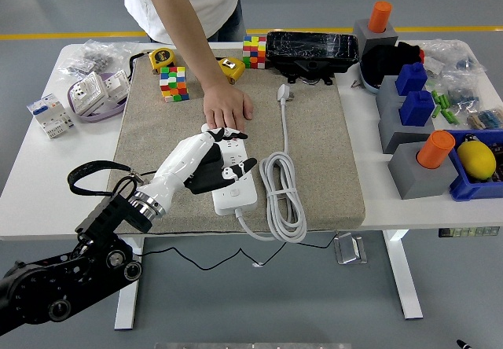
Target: Put the plug near the board,insert it into the board,press the button,pull the plug out
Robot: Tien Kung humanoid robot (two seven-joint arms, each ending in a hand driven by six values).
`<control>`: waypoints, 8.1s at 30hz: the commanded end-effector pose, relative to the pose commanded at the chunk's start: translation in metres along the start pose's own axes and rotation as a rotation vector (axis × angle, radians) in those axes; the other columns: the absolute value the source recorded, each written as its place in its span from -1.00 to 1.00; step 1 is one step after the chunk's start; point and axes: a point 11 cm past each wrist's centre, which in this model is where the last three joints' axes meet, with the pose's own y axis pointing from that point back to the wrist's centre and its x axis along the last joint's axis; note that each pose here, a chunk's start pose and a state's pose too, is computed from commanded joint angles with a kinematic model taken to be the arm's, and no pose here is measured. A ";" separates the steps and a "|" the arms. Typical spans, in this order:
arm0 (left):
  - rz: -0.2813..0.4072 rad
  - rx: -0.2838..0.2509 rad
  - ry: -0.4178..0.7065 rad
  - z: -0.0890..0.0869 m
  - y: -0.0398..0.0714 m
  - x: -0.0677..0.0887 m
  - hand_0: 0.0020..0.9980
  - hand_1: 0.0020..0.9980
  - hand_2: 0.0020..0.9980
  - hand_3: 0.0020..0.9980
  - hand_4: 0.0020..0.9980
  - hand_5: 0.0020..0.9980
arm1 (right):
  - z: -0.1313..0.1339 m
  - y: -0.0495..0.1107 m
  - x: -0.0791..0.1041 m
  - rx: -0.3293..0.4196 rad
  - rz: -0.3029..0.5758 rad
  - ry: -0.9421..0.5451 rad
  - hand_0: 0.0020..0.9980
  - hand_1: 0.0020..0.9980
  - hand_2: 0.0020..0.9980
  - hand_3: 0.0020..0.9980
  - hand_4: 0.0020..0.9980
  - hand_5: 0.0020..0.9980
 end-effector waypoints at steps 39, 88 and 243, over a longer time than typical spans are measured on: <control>-0.421 0.374 -0.123 -0.022 0.016 -0.033 -0.87 -0.87 -0.72 0.72 0.51 -1.00 | -0.003 0.000 0.004 0.004 0.004 0.013 0.21 0.30 0.33 0.12 0.91 0.02; -0.012 0.138 0.380 -0.019 0.003 -0.007 -0.09 0.07 0.03 0.03 0.62 -0.12 | 0.001 0.000 0.000 -0.001 -0.001 0.001 0.21 0.30 0.33 0.12 0.91 0.02; -0.002 0.304 -0.327 -0.087 -0.028 0.010 -0.07 -0.04 -0.09 0.03 0.44 -0.16 | 0.001 0.000 0.002 -0.001 0.000 0.013 0.22 0.30 0.33 0.12 0.91 0.02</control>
